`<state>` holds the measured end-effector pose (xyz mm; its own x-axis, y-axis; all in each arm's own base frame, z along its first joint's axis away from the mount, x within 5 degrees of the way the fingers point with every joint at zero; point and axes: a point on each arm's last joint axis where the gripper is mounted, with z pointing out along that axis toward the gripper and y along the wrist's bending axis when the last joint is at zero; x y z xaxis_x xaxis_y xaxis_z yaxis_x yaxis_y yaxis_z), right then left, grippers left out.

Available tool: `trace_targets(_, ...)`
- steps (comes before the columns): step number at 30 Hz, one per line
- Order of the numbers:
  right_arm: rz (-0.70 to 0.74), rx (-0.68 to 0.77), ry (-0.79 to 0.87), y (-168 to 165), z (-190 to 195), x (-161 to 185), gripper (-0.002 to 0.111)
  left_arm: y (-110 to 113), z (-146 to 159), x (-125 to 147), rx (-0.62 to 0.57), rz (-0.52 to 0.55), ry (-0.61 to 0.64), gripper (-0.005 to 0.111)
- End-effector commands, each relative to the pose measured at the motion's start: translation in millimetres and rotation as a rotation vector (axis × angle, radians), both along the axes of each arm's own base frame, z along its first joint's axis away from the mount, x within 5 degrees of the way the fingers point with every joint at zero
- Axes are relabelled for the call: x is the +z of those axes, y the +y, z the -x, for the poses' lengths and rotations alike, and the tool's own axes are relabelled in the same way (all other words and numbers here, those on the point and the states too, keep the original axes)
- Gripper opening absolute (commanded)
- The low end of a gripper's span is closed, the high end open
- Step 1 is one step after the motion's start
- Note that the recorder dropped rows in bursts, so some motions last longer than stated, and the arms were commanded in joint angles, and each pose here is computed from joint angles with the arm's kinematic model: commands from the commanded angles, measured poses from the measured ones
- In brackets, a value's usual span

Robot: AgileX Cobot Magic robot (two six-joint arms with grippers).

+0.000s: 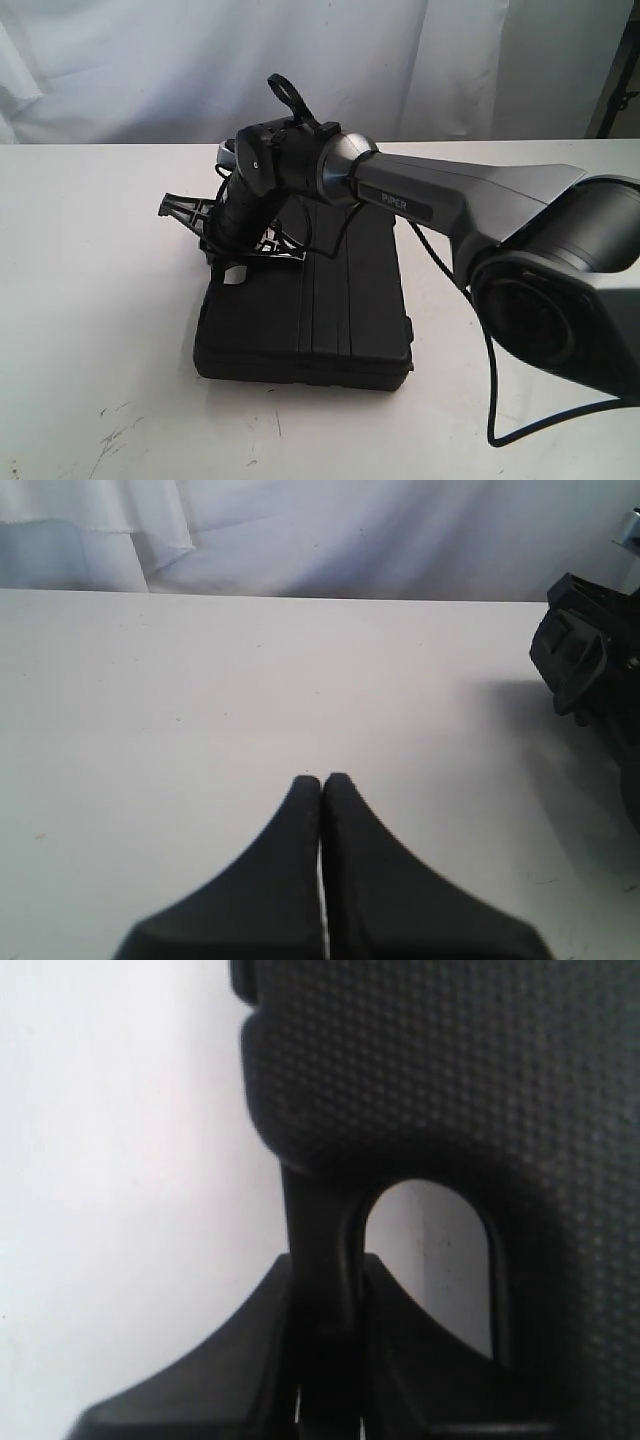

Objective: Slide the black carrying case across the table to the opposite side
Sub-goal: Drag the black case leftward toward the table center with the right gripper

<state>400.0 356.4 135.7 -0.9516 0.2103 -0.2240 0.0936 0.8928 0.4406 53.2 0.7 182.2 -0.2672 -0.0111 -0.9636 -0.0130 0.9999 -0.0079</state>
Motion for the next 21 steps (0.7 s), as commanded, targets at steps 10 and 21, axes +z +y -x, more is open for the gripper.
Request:
trace_targets(10, -0.124, -0.053, -0.045, 12.3, -4.1, -1.9, 0.012, 0.2, -0.2, -0.1, 0.005, 0.005, -0.013, 0.000)
trace_targets(21, -0.122, -0.053, -0.043, 12.2, -3.9, -2.0, 0.029, 0.2, -0.2, -0.1, 0.005, 0.005, -0.013, 0.000)
